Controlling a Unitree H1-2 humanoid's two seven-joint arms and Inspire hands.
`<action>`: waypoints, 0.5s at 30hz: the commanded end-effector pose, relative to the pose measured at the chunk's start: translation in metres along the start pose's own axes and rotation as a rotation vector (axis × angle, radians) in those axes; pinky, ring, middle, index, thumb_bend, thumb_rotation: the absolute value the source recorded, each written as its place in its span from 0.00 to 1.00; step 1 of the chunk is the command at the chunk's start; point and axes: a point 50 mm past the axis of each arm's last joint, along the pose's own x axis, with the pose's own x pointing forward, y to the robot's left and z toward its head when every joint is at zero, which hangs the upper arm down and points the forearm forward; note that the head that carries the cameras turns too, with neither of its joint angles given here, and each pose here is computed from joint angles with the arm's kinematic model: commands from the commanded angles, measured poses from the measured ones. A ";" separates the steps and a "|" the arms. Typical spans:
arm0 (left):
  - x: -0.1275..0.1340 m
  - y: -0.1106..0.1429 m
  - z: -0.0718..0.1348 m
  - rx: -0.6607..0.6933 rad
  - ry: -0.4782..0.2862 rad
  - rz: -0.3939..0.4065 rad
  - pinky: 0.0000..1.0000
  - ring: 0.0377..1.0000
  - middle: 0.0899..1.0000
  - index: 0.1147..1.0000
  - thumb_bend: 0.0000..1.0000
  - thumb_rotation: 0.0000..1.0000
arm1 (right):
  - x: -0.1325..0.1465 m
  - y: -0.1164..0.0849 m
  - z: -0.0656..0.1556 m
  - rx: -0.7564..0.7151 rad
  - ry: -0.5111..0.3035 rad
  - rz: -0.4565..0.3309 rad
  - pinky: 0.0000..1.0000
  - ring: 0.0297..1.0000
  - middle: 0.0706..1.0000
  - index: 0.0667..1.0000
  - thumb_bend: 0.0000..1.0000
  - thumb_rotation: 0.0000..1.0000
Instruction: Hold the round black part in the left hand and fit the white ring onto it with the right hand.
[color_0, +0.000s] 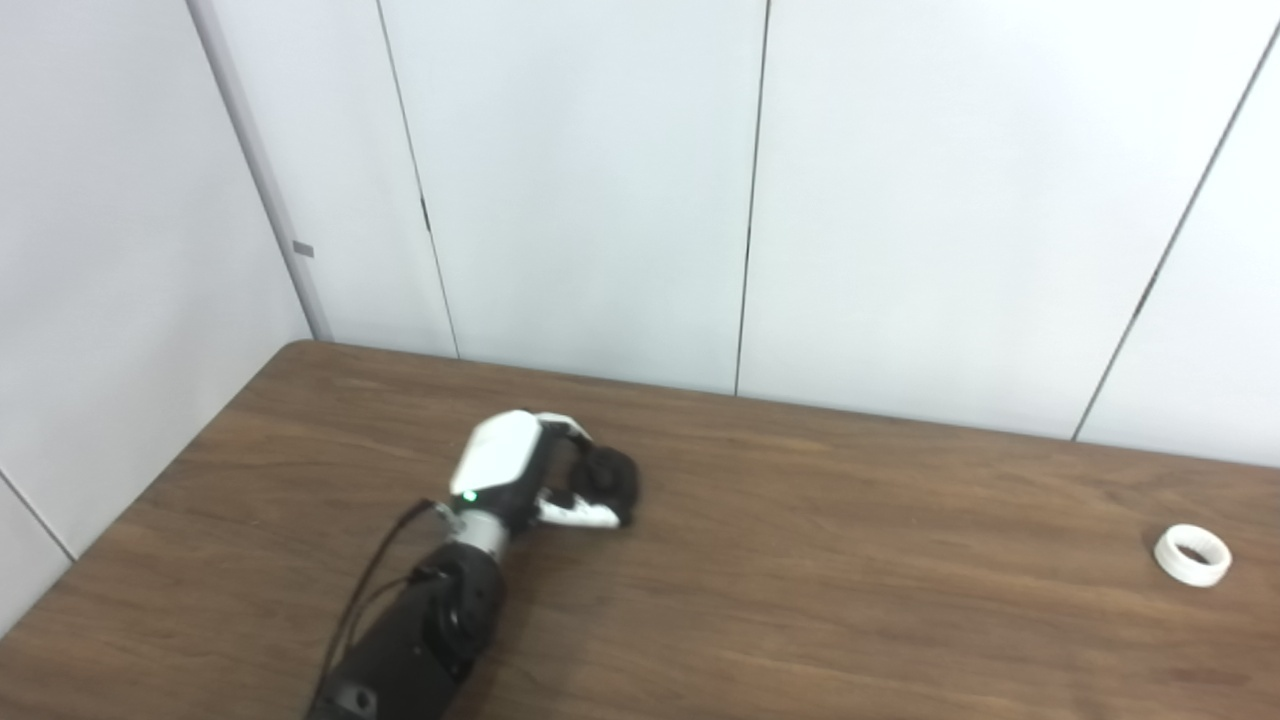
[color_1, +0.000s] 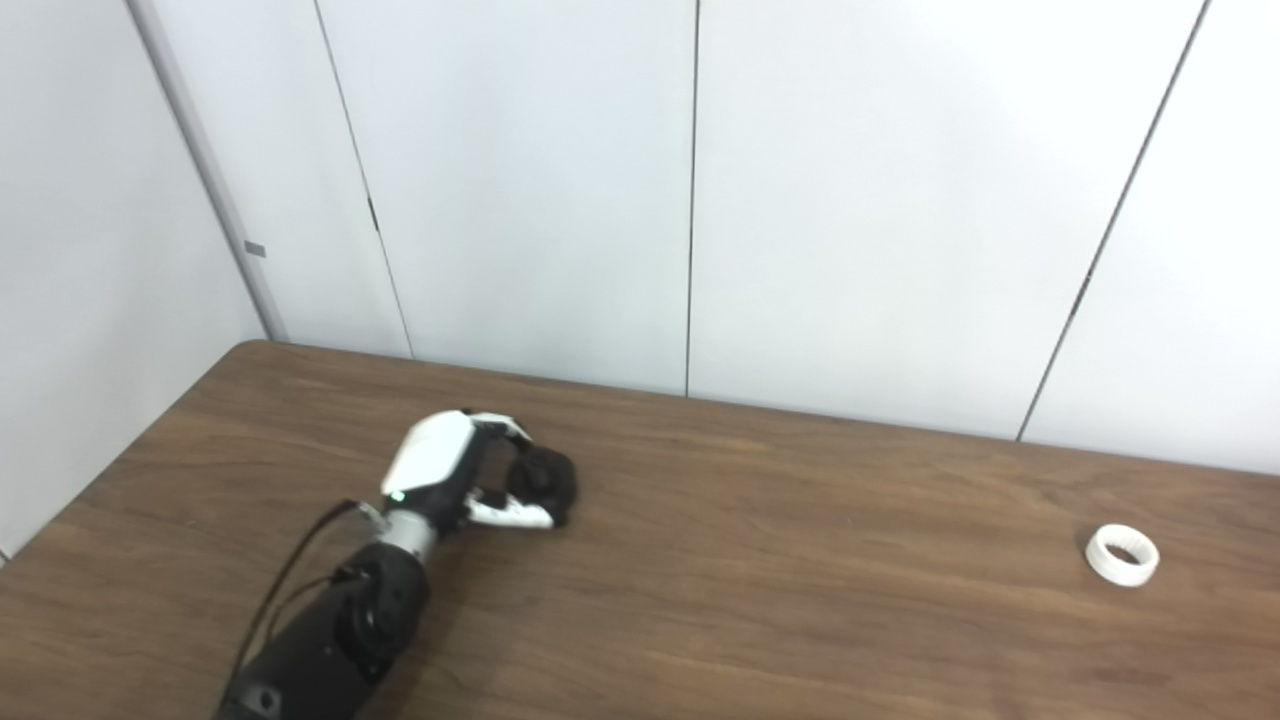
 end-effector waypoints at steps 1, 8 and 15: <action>-0.001 -0.004 0.011 0.037 -0.059 -0.032 1.00 0.87 0.80 0.41 0.52 0.05 | 0.004 0.008 -0.006 0.007 0.051 0.022 0.86 0.96 0.97 0.94 0.76 0.98; -0.014 -0.023 0.043 0.058 -0.183 -0.117 1.00 0.90 0.81 0.41 0.52 0.05 | 0.018 0.016 -0.005 0.045 0.039 0.016 0.85 0.95 0.97 0.93 0.73 0.93; -0.024 -0.032 0.069 0.083 -0.286 -0.193 1.00 0.92 0.82 0.41 0.52 0.05 | 0.032 0.026 -0.004 0.065 -0.001 -0.004 0.82 0.94 0.96 0.91 0.72 0.89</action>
